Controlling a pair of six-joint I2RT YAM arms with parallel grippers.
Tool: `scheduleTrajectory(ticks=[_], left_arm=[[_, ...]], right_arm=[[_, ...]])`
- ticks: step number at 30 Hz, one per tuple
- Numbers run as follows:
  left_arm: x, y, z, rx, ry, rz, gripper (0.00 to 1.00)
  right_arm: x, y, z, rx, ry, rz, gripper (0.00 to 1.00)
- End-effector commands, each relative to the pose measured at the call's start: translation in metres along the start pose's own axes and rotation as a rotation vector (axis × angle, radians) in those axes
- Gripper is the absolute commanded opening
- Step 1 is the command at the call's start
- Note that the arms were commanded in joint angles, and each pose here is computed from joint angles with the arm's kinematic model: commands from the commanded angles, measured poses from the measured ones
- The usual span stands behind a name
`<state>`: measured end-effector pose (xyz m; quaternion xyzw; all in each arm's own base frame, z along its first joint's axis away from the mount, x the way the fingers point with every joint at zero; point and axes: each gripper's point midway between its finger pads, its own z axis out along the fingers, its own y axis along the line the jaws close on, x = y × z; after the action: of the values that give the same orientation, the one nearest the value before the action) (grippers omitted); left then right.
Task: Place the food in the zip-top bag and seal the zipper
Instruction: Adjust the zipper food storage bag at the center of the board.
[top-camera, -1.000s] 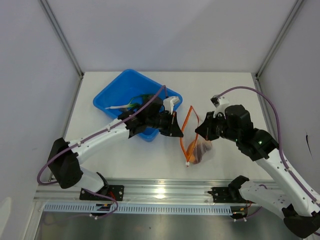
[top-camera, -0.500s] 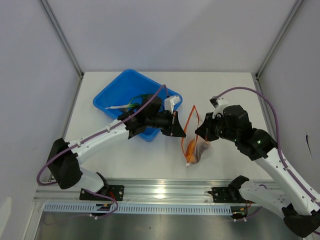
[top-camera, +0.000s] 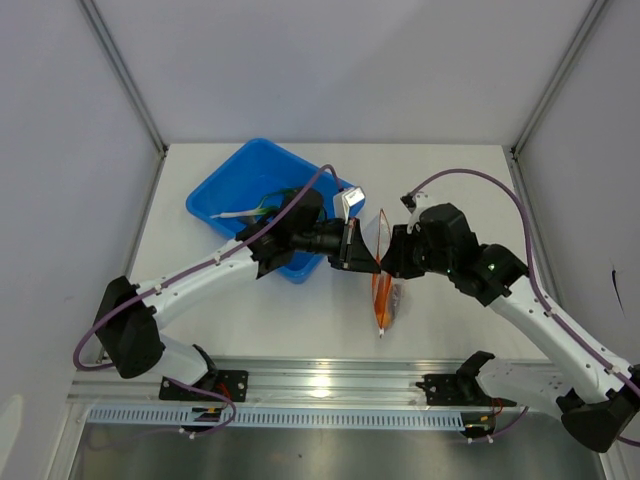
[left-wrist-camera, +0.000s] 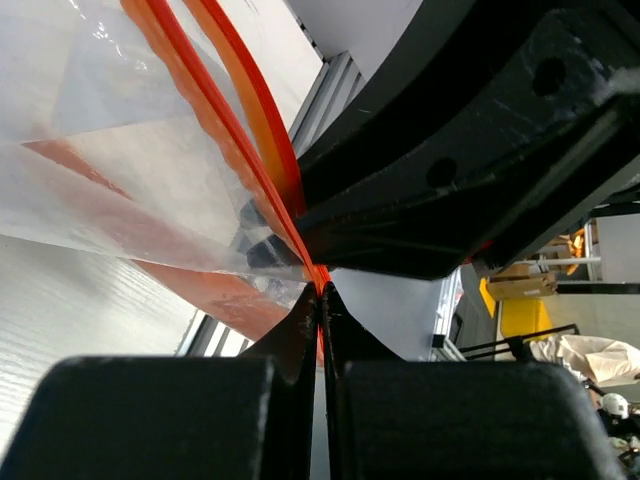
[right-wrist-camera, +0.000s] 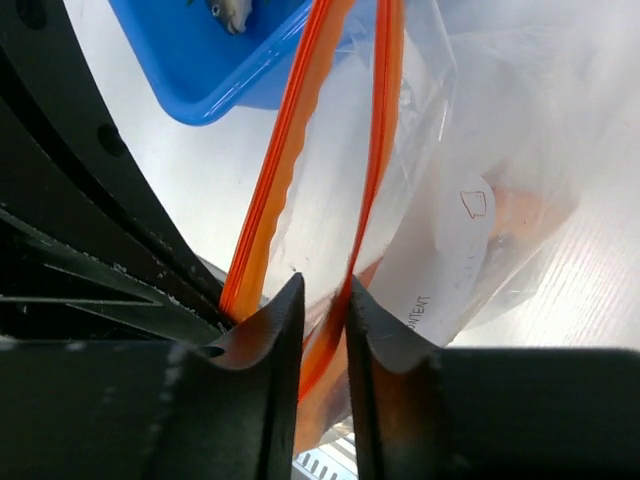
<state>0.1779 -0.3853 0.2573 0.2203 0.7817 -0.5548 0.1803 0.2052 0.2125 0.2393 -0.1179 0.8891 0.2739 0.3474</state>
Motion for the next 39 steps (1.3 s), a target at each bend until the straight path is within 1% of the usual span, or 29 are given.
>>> scheduleTrajectory(ticks=[1,2,3,4,7,9,11,13,14,15,16,21,24,27,28,29,30,31,32,34,35,36,38,39], left_arm=[[-0.011,-0.026,-0.004,0.071,-0.038,0.026,0.0],[-0.012,-0.027,-0.004,0.072,-0.041,0.026,0.01],[-0.013,-0.028,-0.004,0.071,-0.044,0.024,0.01],[-0.014,-0.029,-0.004,0.072,-0.051,0.028,0.01],[-0.017,-0.032,-0.002,0.076,-0.059,0.029,0.01],[-0.017,-0.033,-0.002,0.079,-0.06,0.026,0.01],[-0.018,-0.033,-0.001,0.079,-0.062,0.027,0.01],[-0.017,-0.033,-0.002,0.079,-0.062,0.027,0.01],[-0.017,-0.033,-0.002,0.079,-0.062,0.029,0.01],[-0.017,-0.033,-0.003,0.077,-0.062,0.031,0.0],[-0.015,-0.032,-0.004,0.069,-0.059,0.033,0.01],[-0.004,-0.014,-0.007,0.0,-0.048,0.033,0.01],[0.01,0.01,-0.006,-0.084,-0.012,0.01,0.01],[0.017,0.026,-0.002,-0.135,0.008,-0.01,0.01],[0.017,0.028,-0.001,-0.138,0.01,-0.011,0.03],[0.016,0.029,0.0,-0.14,0.01,-0.011,0.09],[0.014,0.03,0.0,-0.149,-0.001,-0.009,0.27],[0.014,0.029,-0.001,-0.147,-0.003,-0.004,0.35],[0.011,0.027,-0.003,-0.145,-0.013,0.007,0.48],[0.006,0.022,-0.009,-0.155,-0.038,0.039,0.62],[0.004,0.021,-0.012,-0.16,-0.046,0.05,0.75],[0.0,0.02,-0.016,-0.176,-0.065,0.064,0.79],[-0.001,0.015,-0.028,-0.196,-0.083,0.089,0.84],[-0.003,0.015,-0.033,-0.206,-0.097,0.098,0.85]], right_arm=[[-0.017,0.006,-0.008,0.04,-0.045,0.001,0.27],[-0.013,0.007,-0.009,0.048,-0.029,0.002,0.29],[-0.016,0.002,-0.009,0.089,-0.042,0.002,0.32],[-0.017,0.006,-0.009,0.092,-0.039,-0.004,0.35],[-0.01,0.008,-0.009,0.139,-0.003,-0.017,0.37],[-0.01,0.005,-0.009,0.196,-0.011,-0.017,0.38],[-0.002,0.002,-0.007,0.242,0.016,-0.033,0.38],[0.001,-0.008,-0.006,0.302,0.022,-0.041,0.32],[0.005,-0.012,-0.003,0.321,0.036,-0.044,0.28],[0.006,-0.013,-0.003,0.334,0.033,-0.043,0.09],[0.005,-0.017,-0.005,0.358,0.021,-0.045,0.0],[-0.016,-0.013,-0.025,0.36,-0.078,-0.068,0.0],[-0.028,-0.006,-0.036,0.33,-0.134,-0.067,0.0],[-0.027,-0.004,-0.034,0.311,-0.127,-0.083,0.0],[-0.026,-0.004,-0.031,0.311,-0.121,-0.087,0.0],[-0.025,-0.004,-0.029,0.313,-0.115,-0.086,0.0],[-0.023,-0.004,-0.025,0.312,-0.108,-0.087,0.0],[-0.021,-0.005,-0.024,0.312,-0.105,-0.086,0.0],[-0.021,-0.005,-0.023,0.311,-0.104,-0.086,0.0],[-0.021,-0.004,-0.023,0.306,-0.11,-0.087,0.0],[-0.022,-0.004,-0.024,0.306,-0.112,-0.091,0.0],[-0.023,-0.004,-0.024,0.305,-0.116,-0.092,0.0],[-0.024,-0.006,-0.024,0.312,-0.117,-0.098,0.0],[-0.026,-0.007,-0.023,0.313,-0.12,-0.098,0.0]])
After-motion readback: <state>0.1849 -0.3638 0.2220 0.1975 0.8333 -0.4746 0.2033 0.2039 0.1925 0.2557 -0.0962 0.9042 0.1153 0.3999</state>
